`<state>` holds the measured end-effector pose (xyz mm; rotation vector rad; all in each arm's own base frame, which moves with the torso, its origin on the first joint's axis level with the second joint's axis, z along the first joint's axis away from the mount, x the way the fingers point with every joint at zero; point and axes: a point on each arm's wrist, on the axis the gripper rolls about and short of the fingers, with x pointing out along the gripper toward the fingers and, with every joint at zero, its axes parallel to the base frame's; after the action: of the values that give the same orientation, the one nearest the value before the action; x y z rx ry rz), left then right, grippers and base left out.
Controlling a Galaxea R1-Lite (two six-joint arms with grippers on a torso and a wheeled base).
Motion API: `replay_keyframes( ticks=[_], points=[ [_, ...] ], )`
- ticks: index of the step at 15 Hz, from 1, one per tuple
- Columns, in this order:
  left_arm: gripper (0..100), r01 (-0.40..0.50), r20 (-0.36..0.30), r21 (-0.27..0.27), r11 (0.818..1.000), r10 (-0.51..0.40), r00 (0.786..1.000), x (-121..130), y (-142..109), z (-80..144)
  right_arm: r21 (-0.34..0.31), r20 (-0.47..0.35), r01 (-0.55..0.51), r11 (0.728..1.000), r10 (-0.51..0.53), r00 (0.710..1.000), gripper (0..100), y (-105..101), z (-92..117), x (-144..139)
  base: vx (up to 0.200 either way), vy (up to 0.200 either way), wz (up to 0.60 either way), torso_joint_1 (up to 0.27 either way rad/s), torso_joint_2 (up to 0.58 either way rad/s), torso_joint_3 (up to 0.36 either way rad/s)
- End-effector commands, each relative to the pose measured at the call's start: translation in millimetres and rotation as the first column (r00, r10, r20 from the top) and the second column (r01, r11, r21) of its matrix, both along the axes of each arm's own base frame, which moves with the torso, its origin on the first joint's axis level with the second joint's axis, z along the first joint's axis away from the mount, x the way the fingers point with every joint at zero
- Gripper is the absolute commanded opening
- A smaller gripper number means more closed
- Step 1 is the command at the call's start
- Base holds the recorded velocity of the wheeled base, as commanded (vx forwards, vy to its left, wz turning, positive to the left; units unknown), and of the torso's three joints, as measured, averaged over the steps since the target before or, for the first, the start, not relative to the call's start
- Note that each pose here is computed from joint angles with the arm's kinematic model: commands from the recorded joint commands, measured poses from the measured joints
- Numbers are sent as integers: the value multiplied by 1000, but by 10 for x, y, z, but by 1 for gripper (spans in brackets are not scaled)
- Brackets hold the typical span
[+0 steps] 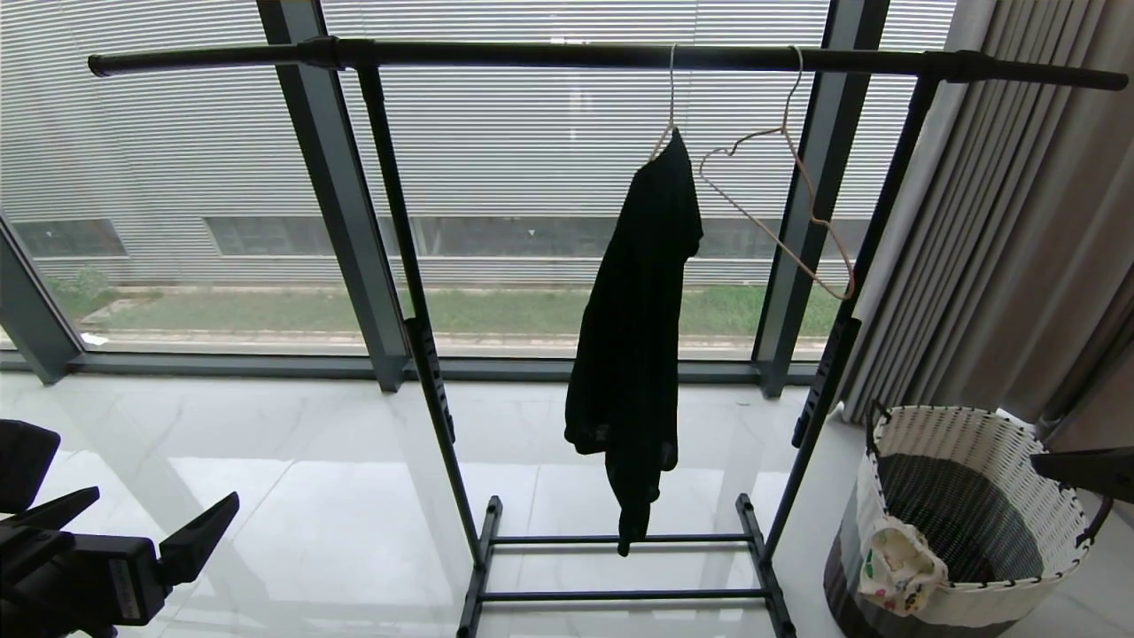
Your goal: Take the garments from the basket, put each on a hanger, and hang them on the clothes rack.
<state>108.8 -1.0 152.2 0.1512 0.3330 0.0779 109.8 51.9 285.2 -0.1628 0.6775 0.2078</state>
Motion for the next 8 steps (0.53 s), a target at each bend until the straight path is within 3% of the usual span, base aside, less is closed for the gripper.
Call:
replay_keyframes(
  ticks=[1,4,8],
  points=[
    [100,0,0,0,1000,0,1000,3,0,1,-7,-10,-1,1000,1,1000,100,6,-29,9,0,0,0,-178,466,286],
    [100,0,2,0,1000,0,1000,4,0,5,-9,-12,0,1000,0,1000,100,3,-72,5,0,0,0,-128,362,224],
    [100,0,1,2,1000,0,1000,4,0,5,-6,-6,0,1000,0,1000,100,-11,-66,-21,0,0,0,-18,50,33]
  ],
)
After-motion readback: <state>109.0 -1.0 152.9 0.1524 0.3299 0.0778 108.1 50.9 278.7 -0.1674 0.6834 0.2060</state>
